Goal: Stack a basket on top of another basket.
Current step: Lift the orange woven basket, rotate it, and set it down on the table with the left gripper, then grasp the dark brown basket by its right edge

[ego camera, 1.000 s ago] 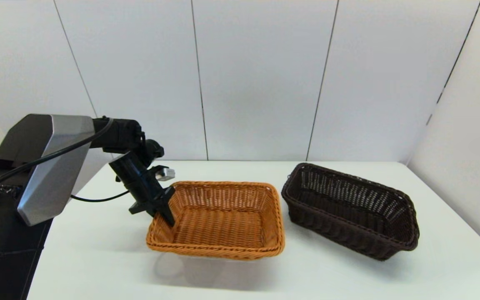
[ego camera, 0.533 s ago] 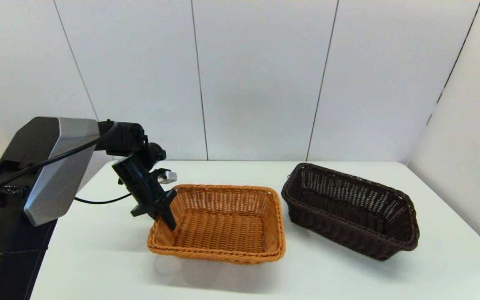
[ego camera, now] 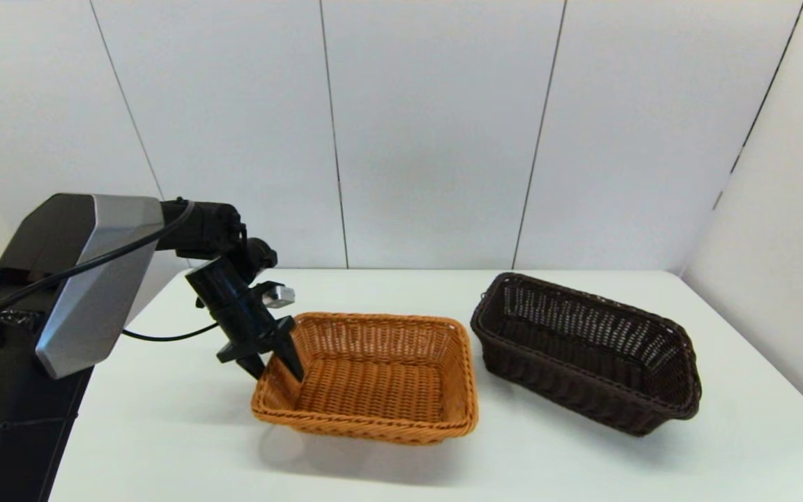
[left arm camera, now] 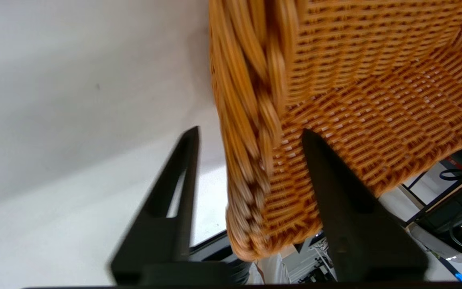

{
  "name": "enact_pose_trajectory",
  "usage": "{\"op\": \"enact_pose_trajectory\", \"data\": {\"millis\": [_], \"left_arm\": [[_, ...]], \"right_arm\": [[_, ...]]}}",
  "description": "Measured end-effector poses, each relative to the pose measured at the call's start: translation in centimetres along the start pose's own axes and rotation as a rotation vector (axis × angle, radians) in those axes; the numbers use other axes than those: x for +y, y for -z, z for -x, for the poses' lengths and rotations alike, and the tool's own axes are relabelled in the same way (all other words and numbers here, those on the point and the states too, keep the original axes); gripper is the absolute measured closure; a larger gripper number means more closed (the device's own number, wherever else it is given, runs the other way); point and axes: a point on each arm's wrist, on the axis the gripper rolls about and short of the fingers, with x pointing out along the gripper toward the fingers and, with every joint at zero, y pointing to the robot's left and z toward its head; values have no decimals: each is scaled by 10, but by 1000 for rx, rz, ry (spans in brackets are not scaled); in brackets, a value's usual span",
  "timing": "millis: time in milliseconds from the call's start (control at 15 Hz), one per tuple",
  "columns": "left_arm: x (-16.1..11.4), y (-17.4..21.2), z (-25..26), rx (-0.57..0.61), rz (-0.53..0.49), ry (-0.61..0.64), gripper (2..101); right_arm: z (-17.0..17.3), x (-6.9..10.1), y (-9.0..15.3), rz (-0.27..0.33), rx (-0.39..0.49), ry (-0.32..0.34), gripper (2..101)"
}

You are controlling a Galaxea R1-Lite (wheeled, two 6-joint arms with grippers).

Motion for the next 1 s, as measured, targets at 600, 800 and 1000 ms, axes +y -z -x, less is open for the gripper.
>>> {"op": "enact_pose_trajectory", "data": {"millis": [600,800,1000], "left_arm": [[0,11,29,-58,9,-1,190],[2,28,68,-165,17,1,150],[-9,64,130,-365,31,-5,125]], "right_arm": [[0,0,0,0,0,0,52],[0,0,0,0,0,0,52],[0,0,0,0,0,0,52]]}}
